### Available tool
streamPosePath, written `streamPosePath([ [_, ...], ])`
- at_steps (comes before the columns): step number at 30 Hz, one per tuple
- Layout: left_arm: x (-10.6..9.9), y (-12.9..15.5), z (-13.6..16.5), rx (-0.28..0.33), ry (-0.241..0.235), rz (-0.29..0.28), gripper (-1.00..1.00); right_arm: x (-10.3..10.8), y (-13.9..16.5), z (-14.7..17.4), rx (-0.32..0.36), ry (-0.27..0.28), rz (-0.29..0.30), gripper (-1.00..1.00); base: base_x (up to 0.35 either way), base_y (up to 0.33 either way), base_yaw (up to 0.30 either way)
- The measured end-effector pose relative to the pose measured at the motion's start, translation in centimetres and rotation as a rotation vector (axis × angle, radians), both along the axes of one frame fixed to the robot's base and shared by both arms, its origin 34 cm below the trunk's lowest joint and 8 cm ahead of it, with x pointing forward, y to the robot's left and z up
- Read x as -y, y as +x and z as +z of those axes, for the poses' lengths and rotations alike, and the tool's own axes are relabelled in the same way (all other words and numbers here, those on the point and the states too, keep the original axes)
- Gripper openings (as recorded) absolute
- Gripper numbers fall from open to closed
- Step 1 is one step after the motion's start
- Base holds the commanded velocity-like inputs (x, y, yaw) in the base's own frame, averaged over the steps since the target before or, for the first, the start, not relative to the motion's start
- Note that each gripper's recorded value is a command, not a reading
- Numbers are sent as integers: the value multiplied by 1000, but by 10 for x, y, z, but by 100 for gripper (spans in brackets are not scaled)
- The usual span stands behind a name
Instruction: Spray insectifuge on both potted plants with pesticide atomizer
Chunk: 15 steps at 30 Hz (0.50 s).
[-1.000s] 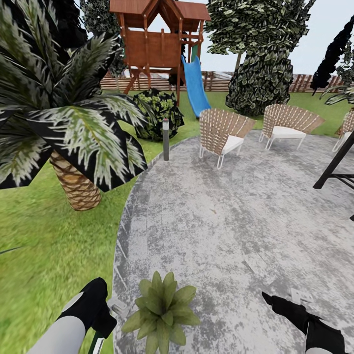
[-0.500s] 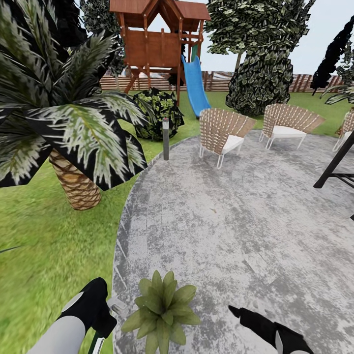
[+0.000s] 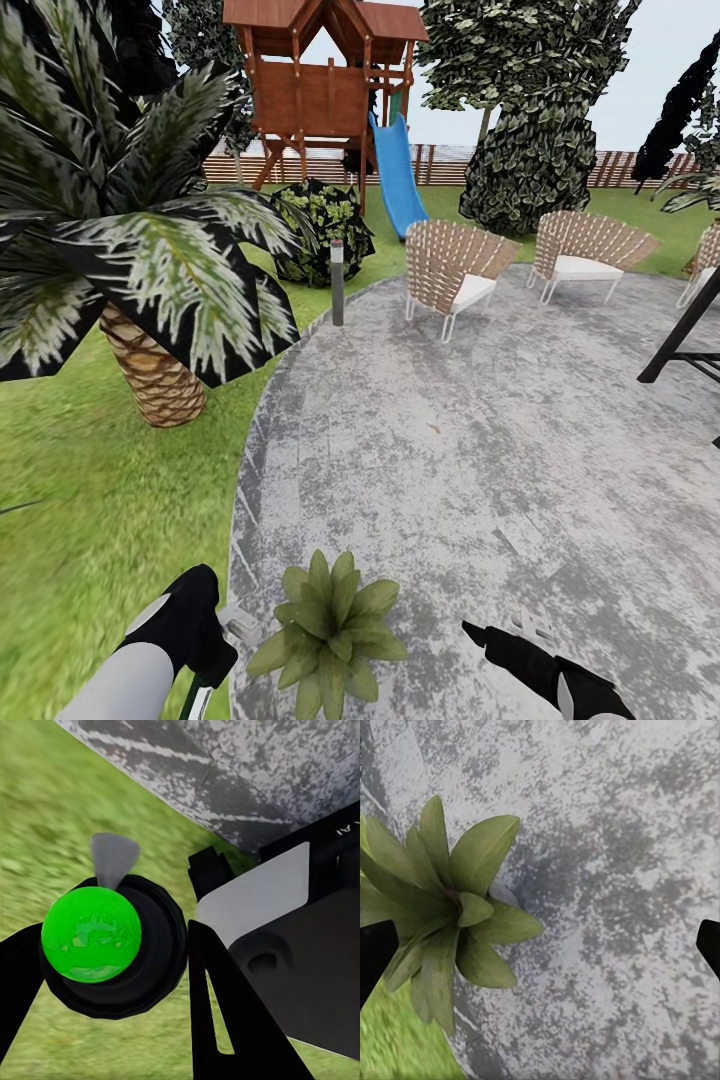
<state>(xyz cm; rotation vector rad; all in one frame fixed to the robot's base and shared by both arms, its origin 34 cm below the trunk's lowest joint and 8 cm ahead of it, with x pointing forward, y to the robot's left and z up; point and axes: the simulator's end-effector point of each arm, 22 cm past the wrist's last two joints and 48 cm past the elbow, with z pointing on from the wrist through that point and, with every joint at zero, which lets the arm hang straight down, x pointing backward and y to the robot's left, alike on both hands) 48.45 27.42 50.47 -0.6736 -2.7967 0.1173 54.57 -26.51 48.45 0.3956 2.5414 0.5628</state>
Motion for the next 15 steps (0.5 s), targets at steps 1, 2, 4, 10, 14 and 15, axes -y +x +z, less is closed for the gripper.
streamPosePath([
  [1, 0, 0, 0, 0, 0, 0, -100, 0, 0, 0, 0, 0, 0, 100, 0, 0, 0],
  [2, 0, 0, 0, 0, 0, 0, -100, -1, 0, 0, 0, 1, 0, 100, 0, 0, 0],
  [4, 0, 0, 0, 0, 0, 0, -100, -1, 0, 0, 0, 1, 0, 100, 0, 0, 0],
  [10, 0, 0, 0, 0, 0, -1, -100, -2, 0, 0, 0, 4, 1, 100, 0, 0, 0],
  [14, 0, 0, 0, 0, 0, -1, -100, -20, -5, -4, -12, 43, 14, 100, 0, 0, 0],
  [15, 0, 0, 0, 0, 0, -1, -100, -25, -6, -4, -16, 53, 17, 100, 0, 0, 0],
])
